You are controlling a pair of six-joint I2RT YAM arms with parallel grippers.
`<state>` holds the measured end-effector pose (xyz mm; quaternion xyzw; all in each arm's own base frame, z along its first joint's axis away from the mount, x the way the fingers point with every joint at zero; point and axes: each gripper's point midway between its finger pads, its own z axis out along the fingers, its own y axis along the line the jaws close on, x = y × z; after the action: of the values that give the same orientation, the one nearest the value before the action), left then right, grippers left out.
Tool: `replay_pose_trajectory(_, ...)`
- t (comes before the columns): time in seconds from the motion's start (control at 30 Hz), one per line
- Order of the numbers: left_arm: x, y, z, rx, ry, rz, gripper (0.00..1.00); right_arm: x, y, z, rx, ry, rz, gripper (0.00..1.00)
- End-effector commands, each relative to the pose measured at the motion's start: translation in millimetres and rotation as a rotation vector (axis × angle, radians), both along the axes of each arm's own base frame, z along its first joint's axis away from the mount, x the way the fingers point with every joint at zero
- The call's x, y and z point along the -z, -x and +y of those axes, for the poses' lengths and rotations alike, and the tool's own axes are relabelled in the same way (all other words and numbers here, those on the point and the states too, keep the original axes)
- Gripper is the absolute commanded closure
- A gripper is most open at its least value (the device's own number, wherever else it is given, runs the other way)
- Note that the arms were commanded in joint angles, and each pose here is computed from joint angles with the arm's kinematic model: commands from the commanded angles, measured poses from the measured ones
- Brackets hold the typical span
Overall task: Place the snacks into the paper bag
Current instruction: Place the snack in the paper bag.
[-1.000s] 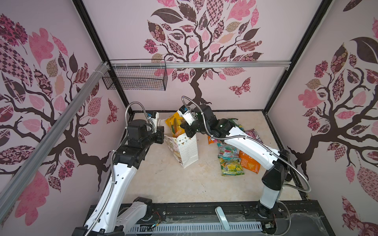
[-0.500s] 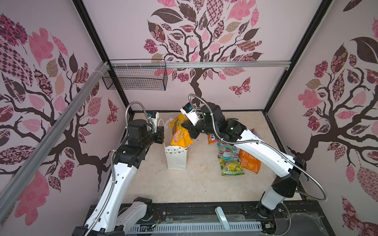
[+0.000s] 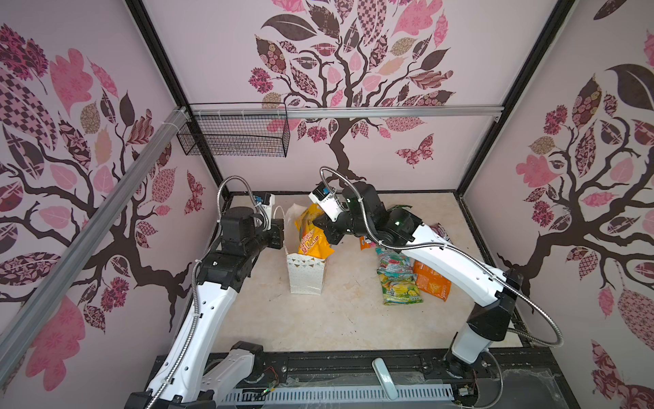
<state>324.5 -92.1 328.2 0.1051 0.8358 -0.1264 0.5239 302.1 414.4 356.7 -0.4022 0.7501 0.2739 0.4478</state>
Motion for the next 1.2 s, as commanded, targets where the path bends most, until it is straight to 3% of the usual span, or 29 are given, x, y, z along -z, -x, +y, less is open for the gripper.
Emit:
replay_pose_trajectory(0.0,9.0,-0.4,0.3,0.006,-0.01,0.012,1.0,-26.0,-4.8,9.2,0.016,-0.052,-0.059,1.0)
replay_pose_trajectory(0.87,9.0,-1.0,0.0,0.006,-0.01,0.012,1.0,7.3,-25.1,28.8,0.088,0.048,-0.054,1.0)
replay_pose_trajectory(1.17,11.3,-1.8,-0.7,0.008,-0.011,0.02,1.0,2.5,-25.3,29.4,0.087,0.043,-0.063,0.89)
